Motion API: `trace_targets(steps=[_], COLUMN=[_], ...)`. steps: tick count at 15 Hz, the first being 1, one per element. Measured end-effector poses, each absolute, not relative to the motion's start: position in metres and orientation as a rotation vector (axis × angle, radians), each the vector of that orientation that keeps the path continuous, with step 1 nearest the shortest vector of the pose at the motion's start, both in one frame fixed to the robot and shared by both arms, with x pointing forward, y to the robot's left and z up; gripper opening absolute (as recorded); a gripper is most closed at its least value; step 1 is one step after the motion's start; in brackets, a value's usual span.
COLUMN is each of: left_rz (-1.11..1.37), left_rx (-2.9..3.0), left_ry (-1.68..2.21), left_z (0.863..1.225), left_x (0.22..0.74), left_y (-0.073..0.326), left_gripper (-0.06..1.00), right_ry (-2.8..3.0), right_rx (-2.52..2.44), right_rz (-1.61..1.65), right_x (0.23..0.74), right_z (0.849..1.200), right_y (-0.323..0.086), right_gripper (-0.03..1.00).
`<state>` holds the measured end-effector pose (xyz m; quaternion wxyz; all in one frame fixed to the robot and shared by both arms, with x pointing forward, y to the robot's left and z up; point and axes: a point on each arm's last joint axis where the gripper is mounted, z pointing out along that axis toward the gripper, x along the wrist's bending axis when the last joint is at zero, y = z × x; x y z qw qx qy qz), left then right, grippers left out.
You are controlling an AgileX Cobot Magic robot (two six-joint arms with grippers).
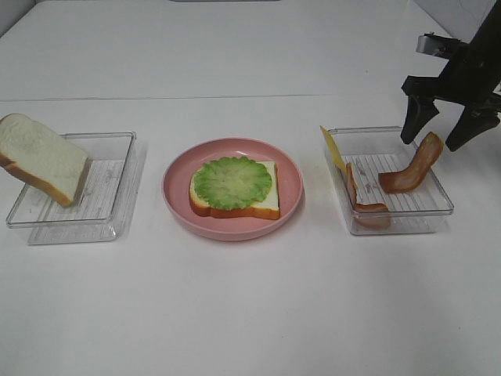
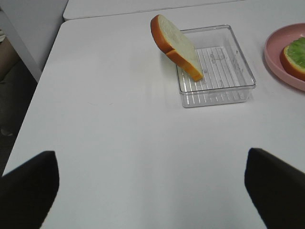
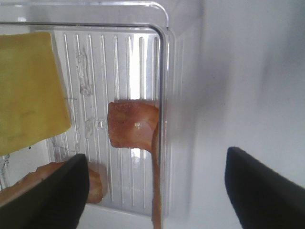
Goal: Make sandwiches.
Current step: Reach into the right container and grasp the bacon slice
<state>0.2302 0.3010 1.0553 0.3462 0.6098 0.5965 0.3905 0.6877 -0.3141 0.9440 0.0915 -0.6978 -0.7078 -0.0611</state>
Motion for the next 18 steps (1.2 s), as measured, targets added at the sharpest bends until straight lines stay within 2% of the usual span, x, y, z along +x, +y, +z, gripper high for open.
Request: trace_targets(steps=[3,6,11,15,18], left_rz=[1.013,1.013,1.013,1.013,1.014], left_rx=[1.582,1.582,1.582,1.582,1.582], left_ry=[1.548,1.548,1.548,1.548,1.547], left_z=[1.0553,1.0553,1.0553,1.0553,1.0554], left_x=[0.2302,0.2302,0.2302,0.2302,0.2302], left_y=[0.3010,0.3010,0.3010,0.3010,0.3010], left_gripper=[0.98,0.98,0.98,0.98,0.98], right_ry=[-2.101,-2.069,-2.029,-2.027,-2.032], right_rx=[-2.072,-2.100,-2.107,-2.105,-2.106], right_rz=[-0.182,-0.181,-0.146,-0.143,-0.137], right_x=[0.6876,0.6876,0.6828,0.6829,0.6828], right_z=[0.9440,0.9441,0.9362,0.9349,0.9348], right_y=[-0.3140,-0.3137,-0.3133,-0.3134,-0.3139], right_gripper=[0.71,0.51,0.47,0.32,0.29])
